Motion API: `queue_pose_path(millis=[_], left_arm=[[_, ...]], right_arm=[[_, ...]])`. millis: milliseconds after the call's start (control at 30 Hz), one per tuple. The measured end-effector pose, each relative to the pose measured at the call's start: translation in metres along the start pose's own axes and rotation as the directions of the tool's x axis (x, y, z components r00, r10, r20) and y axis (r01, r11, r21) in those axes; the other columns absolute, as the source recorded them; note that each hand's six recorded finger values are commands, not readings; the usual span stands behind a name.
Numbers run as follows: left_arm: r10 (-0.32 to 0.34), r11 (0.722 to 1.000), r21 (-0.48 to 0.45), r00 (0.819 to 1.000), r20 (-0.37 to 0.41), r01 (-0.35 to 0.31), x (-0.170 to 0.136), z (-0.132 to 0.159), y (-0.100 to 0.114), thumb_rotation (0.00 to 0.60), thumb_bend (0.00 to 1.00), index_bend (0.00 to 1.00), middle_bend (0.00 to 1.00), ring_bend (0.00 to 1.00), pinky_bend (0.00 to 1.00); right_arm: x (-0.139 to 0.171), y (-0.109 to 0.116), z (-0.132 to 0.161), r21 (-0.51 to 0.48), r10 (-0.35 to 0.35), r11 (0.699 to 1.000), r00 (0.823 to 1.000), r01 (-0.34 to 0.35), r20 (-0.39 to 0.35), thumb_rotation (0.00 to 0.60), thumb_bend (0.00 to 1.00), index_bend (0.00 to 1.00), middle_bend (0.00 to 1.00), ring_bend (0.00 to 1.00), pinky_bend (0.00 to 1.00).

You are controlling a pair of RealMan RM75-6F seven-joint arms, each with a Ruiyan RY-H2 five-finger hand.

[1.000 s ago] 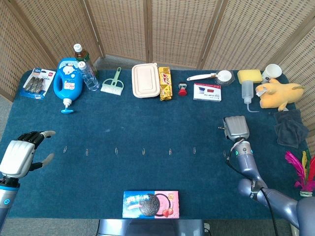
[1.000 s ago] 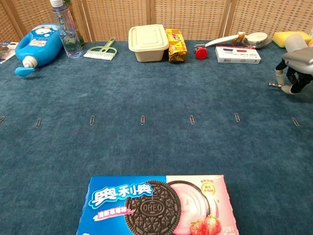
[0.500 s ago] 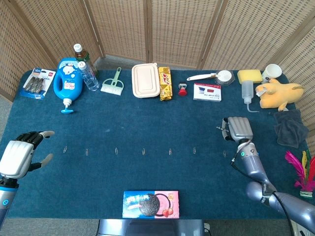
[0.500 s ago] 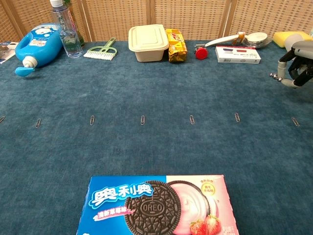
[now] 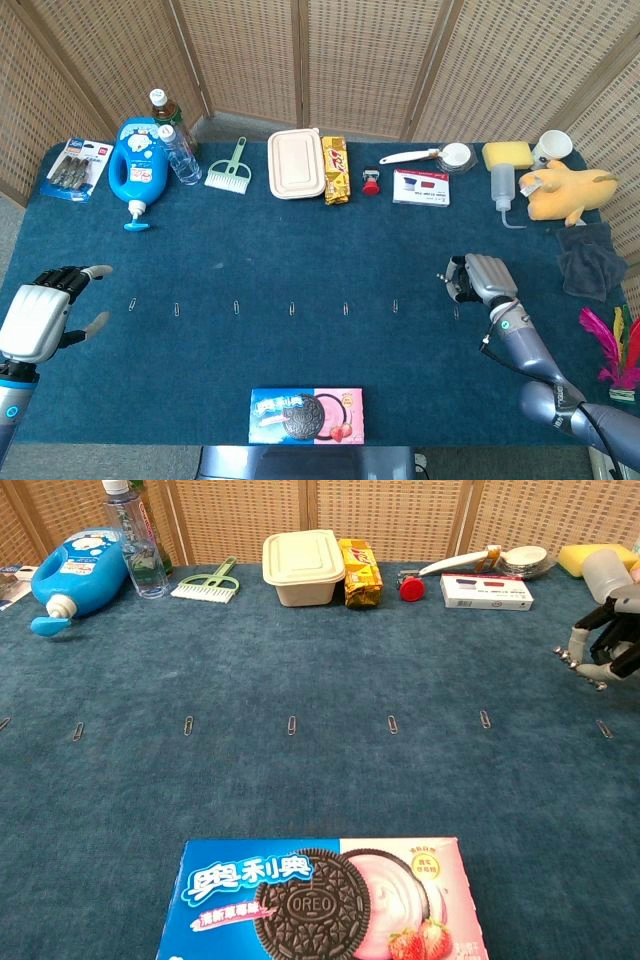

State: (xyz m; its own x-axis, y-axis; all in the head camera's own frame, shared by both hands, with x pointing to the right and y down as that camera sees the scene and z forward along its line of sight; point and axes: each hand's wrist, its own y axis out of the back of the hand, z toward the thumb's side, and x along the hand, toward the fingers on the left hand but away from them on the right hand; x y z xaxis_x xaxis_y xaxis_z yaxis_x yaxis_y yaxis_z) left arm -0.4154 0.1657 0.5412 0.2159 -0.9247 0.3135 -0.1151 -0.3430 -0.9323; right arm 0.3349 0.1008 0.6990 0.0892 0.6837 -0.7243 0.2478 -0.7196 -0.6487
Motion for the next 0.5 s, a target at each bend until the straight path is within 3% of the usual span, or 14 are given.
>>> queue_pose_path(millis=[500], left_arm=[[0.004, 1.000, 0.013, 1.000, 0.003, -0.004, 0.002, 0.001, -0.001, 0.600, 0.42, 0.26, 0.37, 0.32, 0.36]], right_arm=[[0.017, -0.010, 0.004, 0.003, 0.016, 1.000, 0.999, -0.015, -0.032, 0.600, 0.49, 0.57, 0.80, 0.75, 0.47]])
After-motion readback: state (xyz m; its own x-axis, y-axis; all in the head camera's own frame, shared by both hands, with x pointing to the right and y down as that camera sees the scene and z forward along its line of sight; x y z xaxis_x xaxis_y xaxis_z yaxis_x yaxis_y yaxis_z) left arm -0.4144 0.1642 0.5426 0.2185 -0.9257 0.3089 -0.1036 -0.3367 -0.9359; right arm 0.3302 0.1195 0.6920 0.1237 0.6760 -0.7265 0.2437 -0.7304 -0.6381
